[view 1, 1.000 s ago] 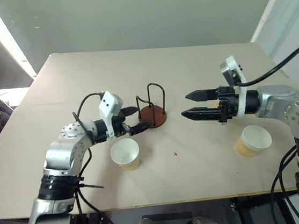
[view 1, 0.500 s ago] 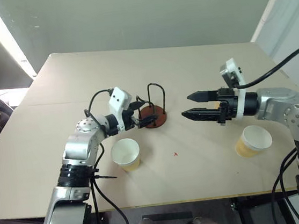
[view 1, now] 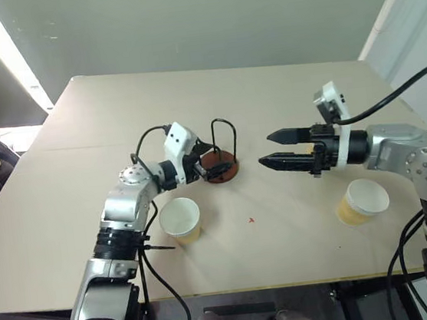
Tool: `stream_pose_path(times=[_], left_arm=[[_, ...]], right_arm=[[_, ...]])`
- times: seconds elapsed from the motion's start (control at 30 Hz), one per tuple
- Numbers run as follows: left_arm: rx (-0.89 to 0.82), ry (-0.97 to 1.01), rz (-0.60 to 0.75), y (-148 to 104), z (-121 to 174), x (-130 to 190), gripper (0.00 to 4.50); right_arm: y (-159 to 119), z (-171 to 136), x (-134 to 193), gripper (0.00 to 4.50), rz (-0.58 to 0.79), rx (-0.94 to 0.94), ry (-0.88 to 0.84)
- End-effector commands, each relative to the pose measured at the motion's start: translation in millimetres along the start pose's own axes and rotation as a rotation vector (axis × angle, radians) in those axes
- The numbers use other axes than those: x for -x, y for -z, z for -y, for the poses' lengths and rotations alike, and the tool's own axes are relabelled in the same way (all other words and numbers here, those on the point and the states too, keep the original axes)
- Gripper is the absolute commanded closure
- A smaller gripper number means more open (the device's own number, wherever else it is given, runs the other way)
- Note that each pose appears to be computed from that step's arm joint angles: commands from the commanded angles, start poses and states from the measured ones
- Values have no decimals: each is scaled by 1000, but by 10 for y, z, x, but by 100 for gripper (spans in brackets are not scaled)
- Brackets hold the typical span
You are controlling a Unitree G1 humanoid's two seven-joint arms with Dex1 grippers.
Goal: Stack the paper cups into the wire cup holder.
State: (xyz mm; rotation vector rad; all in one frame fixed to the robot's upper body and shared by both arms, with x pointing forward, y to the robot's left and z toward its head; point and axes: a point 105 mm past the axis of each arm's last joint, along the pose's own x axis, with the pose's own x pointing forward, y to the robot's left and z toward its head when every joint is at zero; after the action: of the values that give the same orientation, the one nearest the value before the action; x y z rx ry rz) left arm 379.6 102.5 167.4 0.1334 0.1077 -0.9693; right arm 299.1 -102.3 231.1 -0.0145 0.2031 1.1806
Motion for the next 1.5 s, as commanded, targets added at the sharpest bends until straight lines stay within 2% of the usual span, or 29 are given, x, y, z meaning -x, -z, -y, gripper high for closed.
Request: stream_pose_path(times=[0.03,0.13,0.3,0.33,0.37,0.6,0.77,0.93,1.23,1.5], left_arm=[[-40,19,49,-156,24,-53,95],[-25,32,81,-182,44,-104,199],[-6,70,120,-246,88,-172,397],[-9,82,120,-252,100,-176,431],[-10,97,118,-255,116,-178,447],[-59,214,93,-327,255,-124,447],[-91,369,90,-461,508,-98,447],[-98,444,111,-549,712,-163,447],[-84,571,73,-362,1024,-206,447],[-106,612,64,-247,1141,-269,447]], right_arm=[[-140,-68,62,0,54,57,1],[-132,-81,57,0,56,56,0],[-111,-97,51,0,52,53,2],[-110,-102,48,0,51,54,2],[-112,-110,45,0,50,54,2],[-138,-147,39,0,45,55,6],[-116,-144,106,0,24,49,14],[-12,-142,255,0,-26,40,29],[198,-35,779,0,-155,41,166],[164,-12,949,0,-175,77,229]])
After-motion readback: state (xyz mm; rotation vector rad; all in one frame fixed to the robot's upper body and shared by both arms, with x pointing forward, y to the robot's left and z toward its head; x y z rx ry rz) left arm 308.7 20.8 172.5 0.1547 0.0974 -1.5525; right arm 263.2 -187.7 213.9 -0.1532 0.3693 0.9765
